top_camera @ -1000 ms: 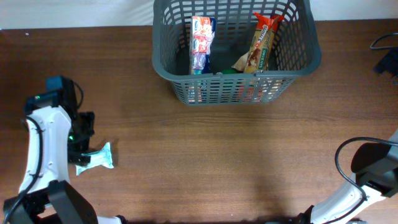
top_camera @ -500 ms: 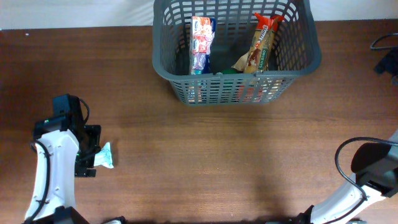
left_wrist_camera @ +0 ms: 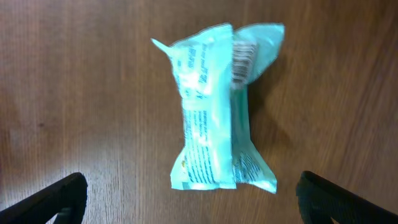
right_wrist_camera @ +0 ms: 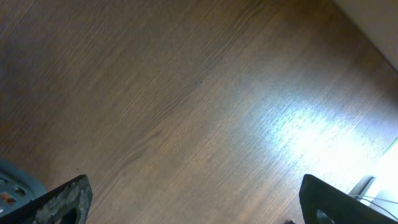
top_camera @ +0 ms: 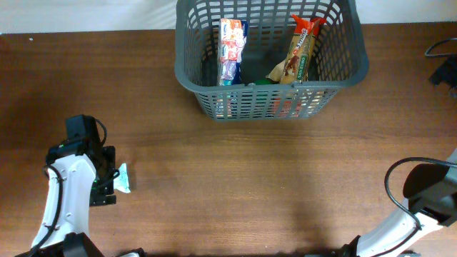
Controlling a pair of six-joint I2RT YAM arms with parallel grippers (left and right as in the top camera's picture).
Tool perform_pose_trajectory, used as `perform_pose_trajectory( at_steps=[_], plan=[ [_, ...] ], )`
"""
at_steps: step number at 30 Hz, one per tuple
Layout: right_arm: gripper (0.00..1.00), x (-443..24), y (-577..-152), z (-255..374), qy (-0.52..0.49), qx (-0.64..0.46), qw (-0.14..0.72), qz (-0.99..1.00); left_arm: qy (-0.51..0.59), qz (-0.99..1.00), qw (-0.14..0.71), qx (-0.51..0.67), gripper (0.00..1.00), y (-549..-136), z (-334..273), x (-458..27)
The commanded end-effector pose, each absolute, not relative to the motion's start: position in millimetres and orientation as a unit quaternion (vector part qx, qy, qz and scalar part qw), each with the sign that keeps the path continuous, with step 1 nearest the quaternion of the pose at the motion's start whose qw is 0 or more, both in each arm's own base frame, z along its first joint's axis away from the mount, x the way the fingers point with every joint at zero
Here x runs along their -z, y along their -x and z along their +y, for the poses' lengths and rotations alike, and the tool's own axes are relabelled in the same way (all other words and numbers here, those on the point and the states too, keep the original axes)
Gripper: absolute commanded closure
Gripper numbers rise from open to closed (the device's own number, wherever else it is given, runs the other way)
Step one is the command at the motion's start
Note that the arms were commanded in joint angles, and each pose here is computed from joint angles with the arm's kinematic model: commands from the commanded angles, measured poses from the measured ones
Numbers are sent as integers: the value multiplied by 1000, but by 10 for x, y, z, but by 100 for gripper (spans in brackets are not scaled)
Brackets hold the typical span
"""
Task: Pack container
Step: 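Lower the left gripper over the light-green tissue pack and close on it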
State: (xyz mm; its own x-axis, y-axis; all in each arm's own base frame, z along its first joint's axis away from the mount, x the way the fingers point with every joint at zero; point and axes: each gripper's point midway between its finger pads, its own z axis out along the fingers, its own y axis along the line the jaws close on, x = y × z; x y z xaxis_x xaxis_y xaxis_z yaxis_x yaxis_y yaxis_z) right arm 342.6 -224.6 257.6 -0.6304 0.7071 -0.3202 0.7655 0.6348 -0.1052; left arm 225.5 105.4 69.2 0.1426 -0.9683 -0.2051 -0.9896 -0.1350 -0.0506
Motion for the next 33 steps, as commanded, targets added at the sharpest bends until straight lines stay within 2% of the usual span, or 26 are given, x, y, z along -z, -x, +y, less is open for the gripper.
perform_pose_trajectory(
  at_steps=[1, 9, 13, 23, 33],
  plan=[
    [1, -2589, -3403, -2259, -419, 115, 127, 891, 791, 598, 95, -89, 1, -2130, 1134, -703],
    [1, -2590, -3404, -2260, -419, 115, 127, 891, 801, 583, 101, -91, 1, -2176, 1170, -640],
    [1, -2589, -3403, -2259, -419, 115, 127, 891, 765, 629, 110, -82, 1, -2354, 1230, -545],
    [1, -2589, -3403, -2259, -419, 115, 127, 891, 779, 614, 67, -108, 1, -2244, 1289, -302],
    [1, -2590, -3404, -2260, -419, 115, 127, 891, 780, 611, 88, -97, 1, -2367, 1340, -281]
  ],
)
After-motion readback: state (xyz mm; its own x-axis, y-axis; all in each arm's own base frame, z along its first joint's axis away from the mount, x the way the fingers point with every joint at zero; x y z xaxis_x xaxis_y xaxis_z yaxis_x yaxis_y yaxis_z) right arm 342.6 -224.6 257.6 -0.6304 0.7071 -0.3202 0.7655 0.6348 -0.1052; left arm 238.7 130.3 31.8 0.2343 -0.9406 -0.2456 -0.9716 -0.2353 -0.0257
